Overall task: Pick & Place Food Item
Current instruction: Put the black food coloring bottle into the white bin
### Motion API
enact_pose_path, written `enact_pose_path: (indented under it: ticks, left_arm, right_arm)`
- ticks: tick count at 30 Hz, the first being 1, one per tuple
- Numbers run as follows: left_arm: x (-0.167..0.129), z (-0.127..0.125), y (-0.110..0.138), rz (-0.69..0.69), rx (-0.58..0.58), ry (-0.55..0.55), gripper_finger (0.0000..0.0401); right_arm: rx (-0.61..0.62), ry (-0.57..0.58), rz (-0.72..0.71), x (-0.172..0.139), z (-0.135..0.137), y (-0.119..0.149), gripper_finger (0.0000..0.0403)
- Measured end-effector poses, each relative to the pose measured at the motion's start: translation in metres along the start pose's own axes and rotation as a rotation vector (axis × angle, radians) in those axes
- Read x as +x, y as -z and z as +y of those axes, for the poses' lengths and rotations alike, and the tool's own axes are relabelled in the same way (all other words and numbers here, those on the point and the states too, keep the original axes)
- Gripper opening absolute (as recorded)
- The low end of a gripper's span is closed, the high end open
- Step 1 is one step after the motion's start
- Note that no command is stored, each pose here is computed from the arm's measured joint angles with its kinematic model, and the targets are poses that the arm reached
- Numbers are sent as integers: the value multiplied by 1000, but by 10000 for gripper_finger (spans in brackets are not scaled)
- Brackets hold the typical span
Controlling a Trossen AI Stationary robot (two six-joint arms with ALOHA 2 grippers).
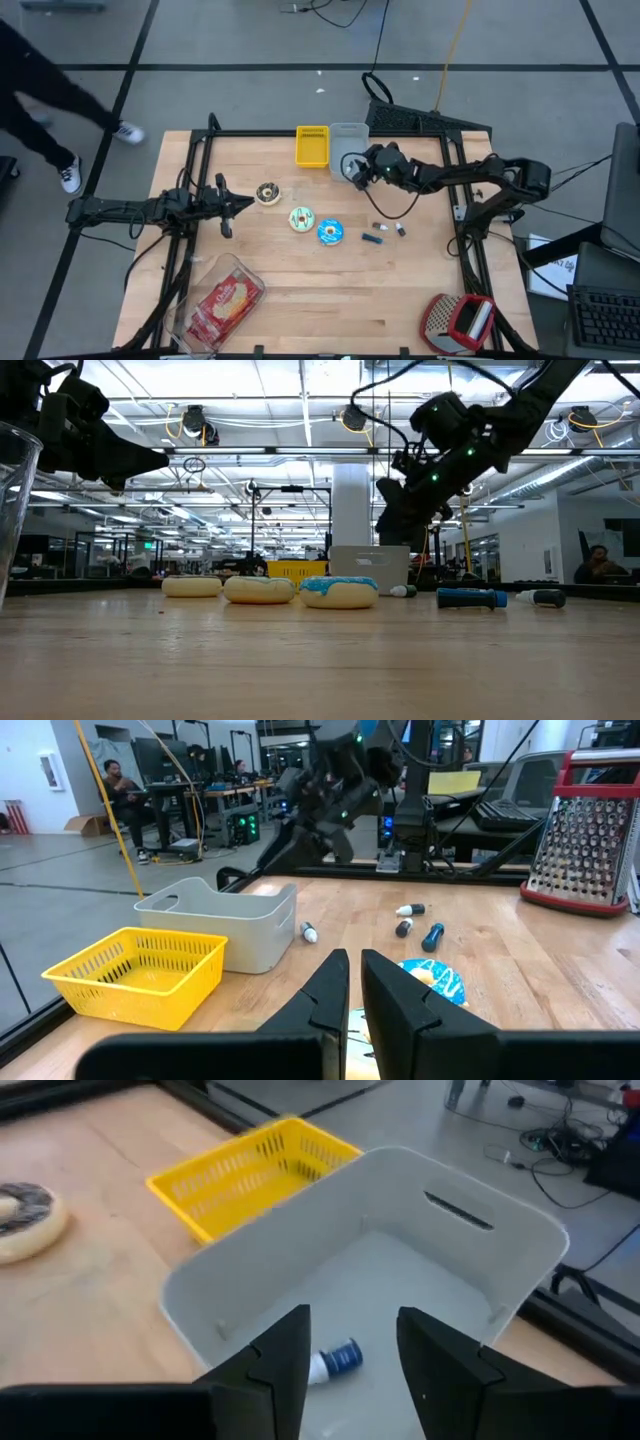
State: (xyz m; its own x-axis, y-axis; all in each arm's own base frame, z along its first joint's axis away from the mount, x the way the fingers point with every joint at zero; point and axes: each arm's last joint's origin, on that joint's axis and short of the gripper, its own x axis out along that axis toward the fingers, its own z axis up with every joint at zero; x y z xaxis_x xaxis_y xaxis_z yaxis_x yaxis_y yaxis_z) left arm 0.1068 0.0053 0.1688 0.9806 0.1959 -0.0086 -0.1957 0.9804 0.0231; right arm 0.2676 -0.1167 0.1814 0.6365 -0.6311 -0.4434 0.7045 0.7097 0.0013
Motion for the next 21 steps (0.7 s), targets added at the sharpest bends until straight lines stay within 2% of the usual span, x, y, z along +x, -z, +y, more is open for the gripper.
enact_pose_path:
  ticks: [6, 10, 14, 21]
  left_arm:
    - [0, 0, 0, 0, 0, 0, 31]
    - [0, 0, 0, 0, 0, 0, 31]
    - [0, 0, 0, 0, 0, 0, 31]
    - [0, 0, 0, 0, 0, 0, 31]
  right_arm:
    - [-22, -56, -62, -23, 9, -14, 143]
    - [-112, -96, -36, -41, 16, -15, 144]
    - [-176, -133, 70, -67, 20, -9, 141]
    - [-128, -262, 335, -114, 25, 13, 139]
